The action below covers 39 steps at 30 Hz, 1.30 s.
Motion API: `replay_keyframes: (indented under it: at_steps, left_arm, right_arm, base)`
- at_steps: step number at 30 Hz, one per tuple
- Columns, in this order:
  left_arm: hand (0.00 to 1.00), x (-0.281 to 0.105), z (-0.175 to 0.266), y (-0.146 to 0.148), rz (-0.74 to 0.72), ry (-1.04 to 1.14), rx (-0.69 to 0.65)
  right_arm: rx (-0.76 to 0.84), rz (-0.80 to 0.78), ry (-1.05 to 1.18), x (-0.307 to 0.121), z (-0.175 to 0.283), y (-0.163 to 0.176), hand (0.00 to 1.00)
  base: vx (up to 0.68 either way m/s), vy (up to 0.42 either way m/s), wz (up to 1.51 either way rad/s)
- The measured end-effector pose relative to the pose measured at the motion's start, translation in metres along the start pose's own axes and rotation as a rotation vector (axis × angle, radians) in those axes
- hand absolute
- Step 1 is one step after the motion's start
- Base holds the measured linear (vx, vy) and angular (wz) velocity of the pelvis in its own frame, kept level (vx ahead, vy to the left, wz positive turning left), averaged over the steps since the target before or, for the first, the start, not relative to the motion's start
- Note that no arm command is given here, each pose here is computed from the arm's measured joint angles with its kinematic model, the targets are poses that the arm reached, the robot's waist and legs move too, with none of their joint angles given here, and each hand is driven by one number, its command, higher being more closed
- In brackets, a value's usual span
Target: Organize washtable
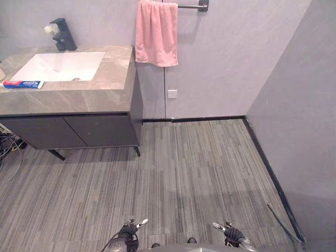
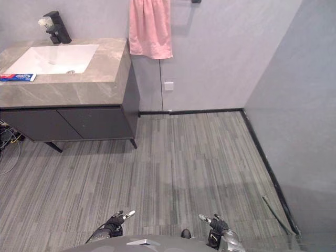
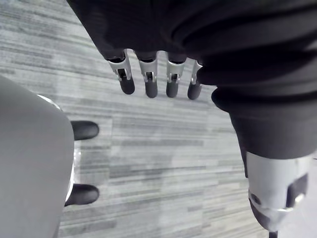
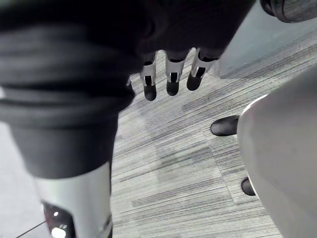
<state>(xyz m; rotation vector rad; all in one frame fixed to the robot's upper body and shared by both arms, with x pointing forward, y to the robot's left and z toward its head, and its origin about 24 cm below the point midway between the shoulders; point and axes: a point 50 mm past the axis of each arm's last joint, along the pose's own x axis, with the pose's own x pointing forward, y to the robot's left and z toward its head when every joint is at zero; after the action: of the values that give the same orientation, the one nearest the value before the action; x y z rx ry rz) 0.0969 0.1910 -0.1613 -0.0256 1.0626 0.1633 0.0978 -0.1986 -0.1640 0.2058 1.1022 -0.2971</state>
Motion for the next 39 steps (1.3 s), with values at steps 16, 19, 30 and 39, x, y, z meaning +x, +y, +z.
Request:
replay_keyframes:
  at_steps: [16,19,30,39]
  left_arm:
    - [0.0,0.0016,-0.0021,0.0006,0.009,0.028,-0.025]
    - [0.0,0.0016,-0.002,0.0006,0.008,0.028,-0.025]
    - [0.0,0.0016,-0.0018,0.0003,-0.007,0.027,-0.024]
    - [0.0,0.002,-0.0007,0.0004,-0.016,0.025,-0.02]
  right_arm:
    - [0.048,-0.016,0.012,-0.0001,-0.0011,-0.0039,0.0]
    - [0.048,-0.014,0.013,-0.0001,-0.0012,-0.0038,0.0]
    - [0.055,0.003,0.015,-0.0003,-0.0018,-0.0033,0.0]
    - [0.055,0.014,0.016,-0.0003,-0.0019,-0.0026,0.0]
  base:
    - [0.01,-0.003,-0.01]
    - [0.0,0.0,0.0]
    - [0.0,0.0,0.0]
    - [0.0,-0.002,0.02]
